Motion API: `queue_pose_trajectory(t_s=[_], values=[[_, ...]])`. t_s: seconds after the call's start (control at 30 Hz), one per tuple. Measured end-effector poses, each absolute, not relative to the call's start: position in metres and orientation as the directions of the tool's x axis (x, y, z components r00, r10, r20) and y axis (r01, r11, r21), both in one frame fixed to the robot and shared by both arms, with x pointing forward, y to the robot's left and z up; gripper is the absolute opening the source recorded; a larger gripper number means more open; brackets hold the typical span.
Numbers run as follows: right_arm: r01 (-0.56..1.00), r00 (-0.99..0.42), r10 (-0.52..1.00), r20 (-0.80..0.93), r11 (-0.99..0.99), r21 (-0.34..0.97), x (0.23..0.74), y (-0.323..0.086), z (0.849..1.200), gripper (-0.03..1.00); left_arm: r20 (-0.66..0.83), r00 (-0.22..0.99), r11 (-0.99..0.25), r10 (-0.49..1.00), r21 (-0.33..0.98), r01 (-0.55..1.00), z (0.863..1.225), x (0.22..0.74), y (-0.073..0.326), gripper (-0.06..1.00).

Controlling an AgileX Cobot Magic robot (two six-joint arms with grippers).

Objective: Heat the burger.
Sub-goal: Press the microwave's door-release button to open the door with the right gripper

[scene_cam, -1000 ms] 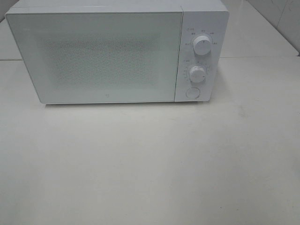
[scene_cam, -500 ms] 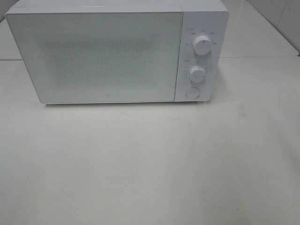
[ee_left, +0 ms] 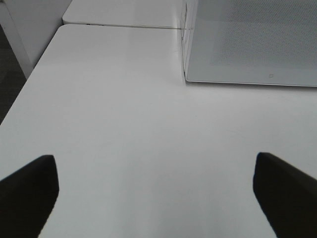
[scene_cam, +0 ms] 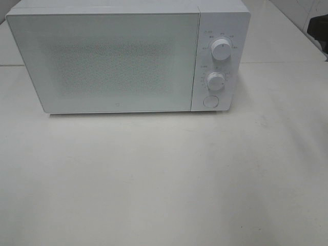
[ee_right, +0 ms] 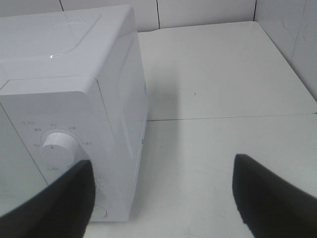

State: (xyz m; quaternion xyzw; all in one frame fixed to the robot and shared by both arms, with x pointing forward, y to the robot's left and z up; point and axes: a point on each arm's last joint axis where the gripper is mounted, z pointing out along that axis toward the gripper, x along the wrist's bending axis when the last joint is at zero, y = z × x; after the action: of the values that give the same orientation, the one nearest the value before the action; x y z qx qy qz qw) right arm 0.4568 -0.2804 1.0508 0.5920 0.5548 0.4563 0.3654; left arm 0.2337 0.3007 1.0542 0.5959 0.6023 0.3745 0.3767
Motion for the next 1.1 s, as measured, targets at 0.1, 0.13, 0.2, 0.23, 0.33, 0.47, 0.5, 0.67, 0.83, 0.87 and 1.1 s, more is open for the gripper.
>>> queue_pose_trajectory(t_s=[0.1, 0.13, 0.2, 0.23, 0.33, 0.47, 0.5, 0.67, 0.83, 0.87, 1.1], values=[[0.325, -0.027, 0.991, 0.132, -0.116, 0.939, 0.469, -0.280, 1.041, 0.75, -0.007, -0.006, 0.009, 1.000, 0.900, 0.436, 1.054, 0.234, 0.301, 0.99], [0.329, -0.024, 0.991, 0.129, -0.114, 0.937, 0.476, -0.280, 1.034, 0.75, -0.007, -0.006, 0.009, 1.000, 0.900, 0.436, 1.054, 0.234, 0.301, 0.99], [0.329, -0.022, 0.991, 0.129, -0.114, 0.937, 0.479, -0.279, 1.031, 0.75, -0.007, -0.006, 0.009, 1.000, 0.900, 0.436, 1.054, 0.234, 0.301, 0.99], [0.329, -0.022, 0.991, 0.129, -0.114, 0.937, 0.479, -0.279, 1.031, 0.75, -0.007, -0.006, 0.009, 1.000, 0.900, 0.436, 1.054, 0.234, 0.301, 0.99], [0.351, -0.014, 0.992, 0.123, -0.110, 0.930, 0.493, -0.279, 1.012, 0.75, -0.007, -0.006, 0.009, 1.000, 0.900, 0.436, 1.054, 0.234, 0.301, 0.99], [0.336, -0.010, 0.993, 0.117, -0.107, 0.936, 0.494, -0.279, 0.996, 0.75, -0.007, -0.006, 0.009, 1.000, 0.900, 0.436, 1.054, 0.234, 0.301, 0.99], [0.331, -0.008, 0.993, 0.115, -0.106, 0.938, 0.493, -0.280, 0.990, 0.75, -0.007, -0.006, 0.009, 1.000, 0.900, 0.436, 1.054, 0.234, 0.301, 0.99], [0.306, -0.002, 0.994, 0.107, -0.101, 0.947, 0.486, -0.281, 0.968, 0.75, -0.007, -0.006, 0.009, 1.000, 0.900, 0.436, 1.054, 0.234, 0.301, 0.99], [0.300, -0.002, 0.994, 0.105, -0.099, 0.949, 0.477, -0.279, 0.954, 0.75, -0.007, -0.006, 0.009, 1.000, 0.900, 0.436, 1.054, 0.234, 0.301, 0.99], [0.305, -0.003, 0.995, 0.097, -0.092, 0.948, 0.473, -0.275, 0.947, 0.75, -0.007, -0.006, 0.009, 1.000, 0.900, 0.436, 1.054, 0.234, 0.301, 0.99], [0.308, -0.001, 0.999, 0.052, -0.049, 0.950, 0.461, -0.253, 0.932, 0.75, -0.007, -0.006, 0.009, 1.000, 0.900, 0.436, 1.054, 0.234, 0.301, 0.99]])
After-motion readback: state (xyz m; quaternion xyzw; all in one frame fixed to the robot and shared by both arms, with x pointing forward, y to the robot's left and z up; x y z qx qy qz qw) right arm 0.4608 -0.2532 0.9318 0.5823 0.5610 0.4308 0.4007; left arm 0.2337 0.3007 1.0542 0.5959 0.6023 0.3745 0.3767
